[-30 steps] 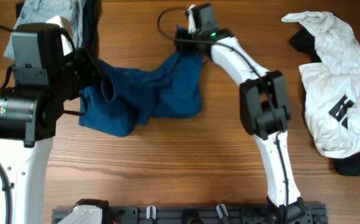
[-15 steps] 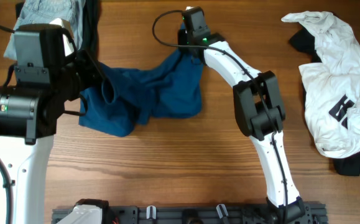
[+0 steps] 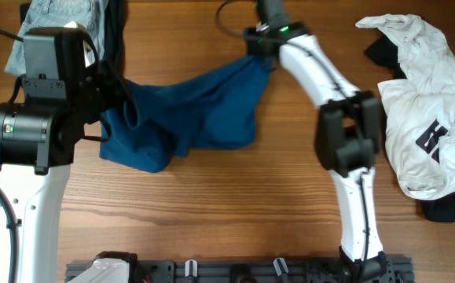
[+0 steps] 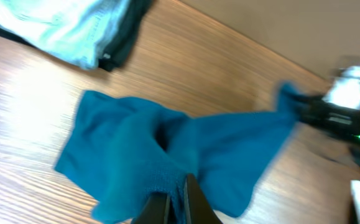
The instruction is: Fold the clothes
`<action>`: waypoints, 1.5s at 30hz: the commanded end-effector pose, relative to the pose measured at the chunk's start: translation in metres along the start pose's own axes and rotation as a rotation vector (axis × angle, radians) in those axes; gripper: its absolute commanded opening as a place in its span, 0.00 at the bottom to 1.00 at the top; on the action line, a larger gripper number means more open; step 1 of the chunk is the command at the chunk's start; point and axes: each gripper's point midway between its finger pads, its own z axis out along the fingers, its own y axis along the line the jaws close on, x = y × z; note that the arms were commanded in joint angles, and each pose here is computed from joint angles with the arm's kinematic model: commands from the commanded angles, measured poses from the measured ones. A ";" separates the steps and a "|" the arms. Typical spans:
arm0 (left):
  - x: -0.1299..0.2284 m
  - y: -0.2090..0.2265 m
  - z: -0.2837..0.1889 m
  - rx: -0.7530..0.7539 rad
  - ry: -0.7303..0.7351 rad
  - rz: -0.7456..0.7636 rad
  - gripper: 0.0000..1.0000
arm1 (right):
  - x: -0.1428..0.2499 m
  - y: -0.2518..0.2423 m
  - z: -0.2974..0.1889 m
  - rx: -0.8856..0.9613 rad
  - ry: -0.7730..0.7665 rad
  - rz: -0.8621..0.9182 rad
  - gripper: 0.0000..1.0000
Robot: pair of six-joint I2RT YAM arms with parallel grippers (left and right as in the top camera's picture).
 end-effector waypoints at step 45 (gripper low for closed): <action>0.032 0.053 0.076 -0.292 0.200 0.015 0.04 | 0.160 -0.120 -0.133 0.048 0.585 0.223 0.58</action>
